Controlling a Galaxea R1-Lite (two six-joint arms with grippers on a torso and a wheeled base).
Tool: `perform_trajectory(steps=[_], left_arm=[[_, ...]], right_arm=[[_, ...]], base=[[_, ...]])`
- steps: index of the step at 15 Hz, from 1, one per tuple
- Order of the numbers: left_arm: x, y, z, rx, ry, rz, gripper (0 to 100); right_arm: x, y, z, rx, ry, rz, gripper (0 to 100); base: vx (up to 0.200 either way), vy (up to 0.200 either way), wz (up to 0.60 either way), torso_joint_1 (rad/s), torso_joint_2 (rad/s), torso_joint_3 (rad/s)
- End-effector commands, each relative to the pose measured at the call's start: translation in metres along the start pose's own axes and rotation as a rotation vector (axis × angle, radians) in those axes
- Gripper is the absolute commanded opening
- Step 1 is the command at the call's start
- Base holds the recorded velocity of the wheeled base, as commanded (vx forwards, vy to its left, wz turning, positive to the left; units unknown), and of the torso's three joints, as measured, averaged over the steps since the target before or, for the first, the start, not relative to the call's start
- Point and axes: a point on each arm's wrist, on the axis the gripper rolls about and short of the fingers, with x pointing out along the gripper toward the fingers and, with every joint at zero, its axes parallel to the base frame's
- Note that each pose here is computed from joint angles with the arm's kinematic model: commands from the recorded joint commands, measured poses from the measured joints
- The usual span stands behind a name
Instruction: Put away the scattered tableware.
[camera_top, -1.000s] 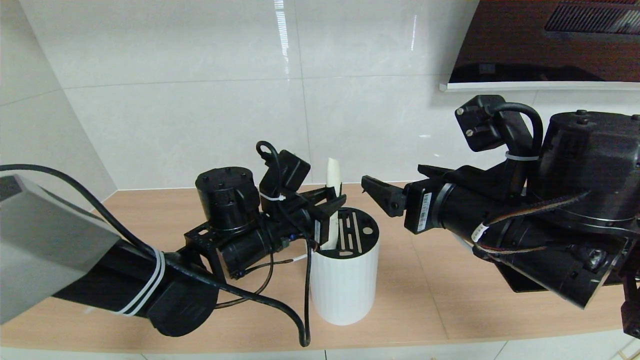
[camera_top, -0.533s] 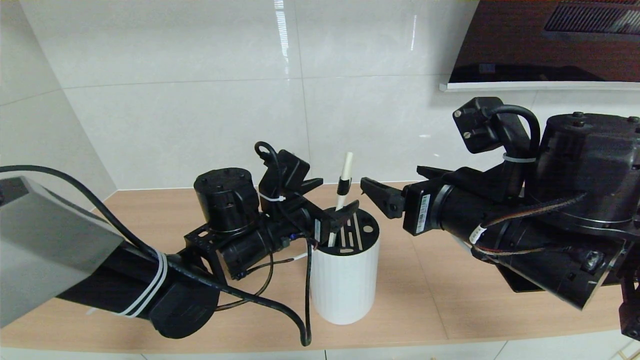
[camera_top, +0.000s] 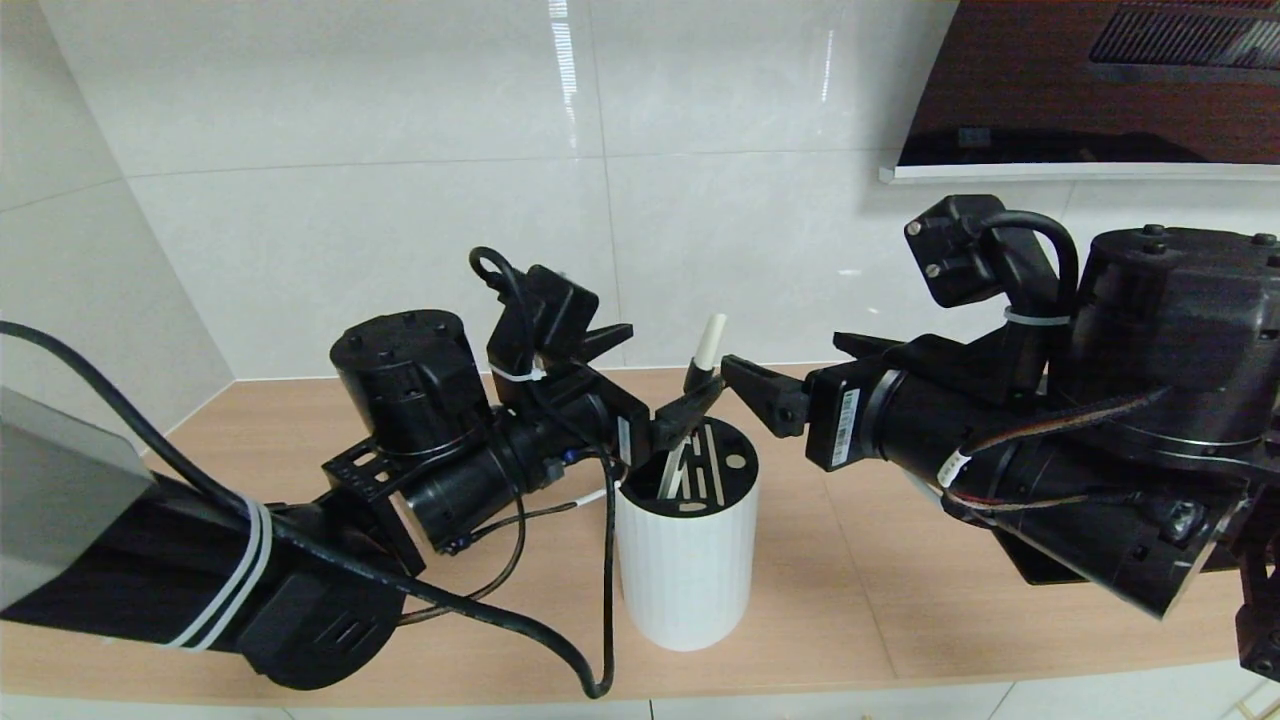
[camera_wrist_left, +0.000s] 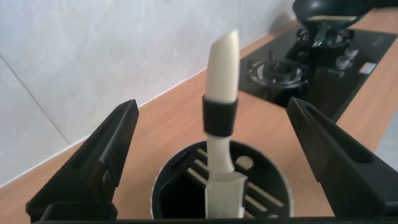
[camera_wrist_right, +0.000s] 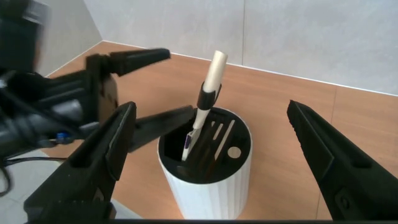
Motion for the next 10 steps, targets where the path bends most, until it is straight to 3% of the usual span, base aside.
perform_trajectory(steps=[1, 3, 6, 10], left_arm=[[-0.009, -0.001, 0.018, 0.0, -0.051, 0.002, 100], [-0.018, -0.001, 0.033, -0.006, -0.088, 0.018, 100], [-0.061, -0.004, 0.074, 0.004, -0.179, 0.059, 100], [-0.106, -0.002, 0.093, -0.005, -0.22, 0.18, 100]], right_arm=[[0.0, 0.0, 0.0, 0.0, 0.0, 0.0, 100], [-0.001, 0.0, 0.001, 0.002, -0.004, 0.001, 100], [-0.016, -0.009, 0.011, 0.0, -0.04, -0.018, 100], [-0.054, -0.032, 0.018, -0.018, -0.078, -0.08, 100]], base=[[0.0, 0.0, 0.0, 0.0, 0.0, 0.0], [0.0, 0.0, 0.0, 0.0, 0.0, 0.0], [0.0, 0.0, 0.0, 0.0, 0.0, 0.0], [0.0, 0.0, 0.0, 0.0, 0.0, 0.0]])
